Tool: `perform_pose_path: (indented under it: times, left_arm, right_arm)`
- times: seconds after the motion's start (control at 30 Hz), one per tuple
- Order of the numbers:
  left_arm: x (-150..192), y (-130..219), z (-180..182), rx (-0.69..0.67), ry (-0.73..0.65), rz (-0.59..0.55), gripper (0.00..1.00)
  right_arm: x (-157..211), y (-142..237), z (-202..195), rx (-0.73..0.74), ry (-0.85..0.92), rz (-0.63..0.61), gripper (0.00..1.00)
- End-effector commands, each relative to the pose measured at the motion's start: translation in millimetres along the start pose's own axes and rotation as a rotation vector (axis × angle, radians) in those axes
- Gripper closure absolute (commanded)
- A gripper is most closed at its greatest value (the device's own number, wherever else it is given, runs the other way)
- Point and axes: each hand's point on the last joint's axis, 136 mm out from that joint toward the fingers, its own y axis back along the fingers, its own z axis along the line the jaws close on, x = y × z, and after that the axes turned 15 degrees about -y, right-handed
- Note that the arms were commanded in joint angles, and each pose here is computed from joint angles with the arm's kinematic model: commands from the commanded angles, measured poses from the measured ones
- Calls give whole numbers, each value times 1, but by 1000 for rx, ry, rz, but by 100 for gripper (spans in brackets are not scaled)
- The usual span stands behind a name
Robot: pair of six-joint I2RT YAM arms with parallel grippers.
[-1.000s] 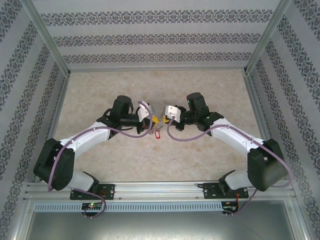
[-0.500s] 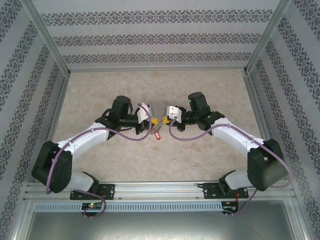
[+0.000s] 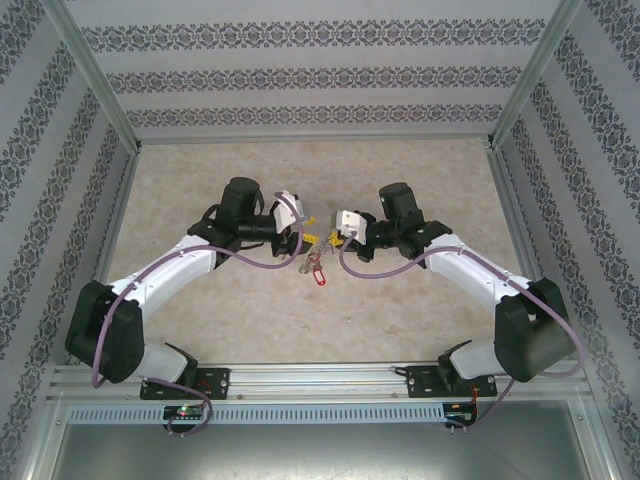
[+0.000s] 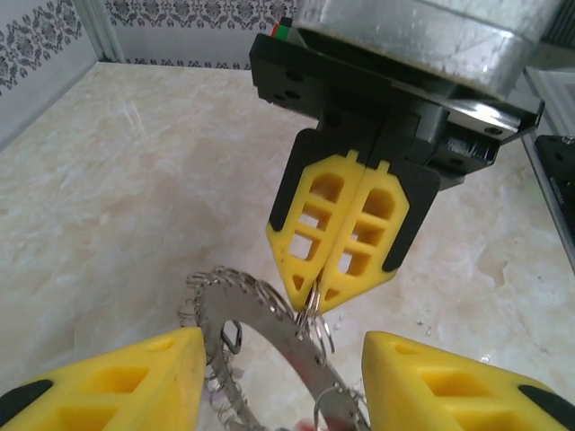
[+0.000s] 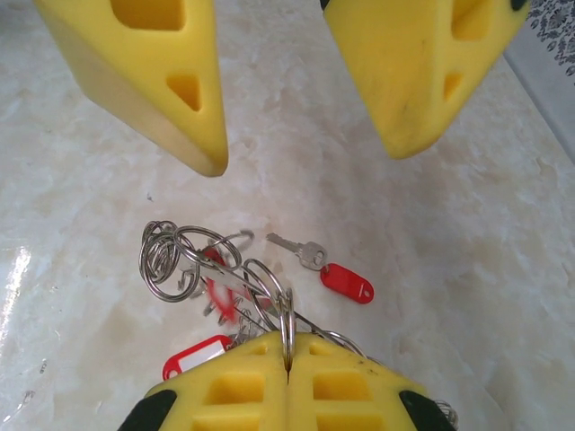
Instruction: Put the keys on the keyring
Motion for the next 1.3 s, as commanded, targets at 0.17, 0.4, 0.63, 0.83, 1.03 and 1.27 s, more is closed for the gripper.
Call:
perform_pose_path:
  times: [0.17, 0.4, 0.63, 0.83, 1.03, 1.27]
  left_arm:
    - [11, -19, -16, 82, 92, 39, 53]
    - [20, -26, -3, 47, 137, 82, 65]
    - [22, -27, -4, 58, 130, 93, 100]
    - [26, -17, -11, 31, 51, 109, 100]
    - [22, -12, -9, 3, 28, 91, 100]
    - [24, -13, -8, -2, 21, 102, 100]
  right_arm:
    - [-23, 2, -11, 48, 20, -32, 100]
    - [-26, -1, -6, 38, 18, -36, 100]
    - [-28, -3, -5, 37, 12, -38, 100]
    - [-21, -1, -4, 28, -7, -27, 100]
    - [-13, -1, 0, 11, -30, -23, 82]
    - [-13, -1, -1, 10, -38, -18, 79]
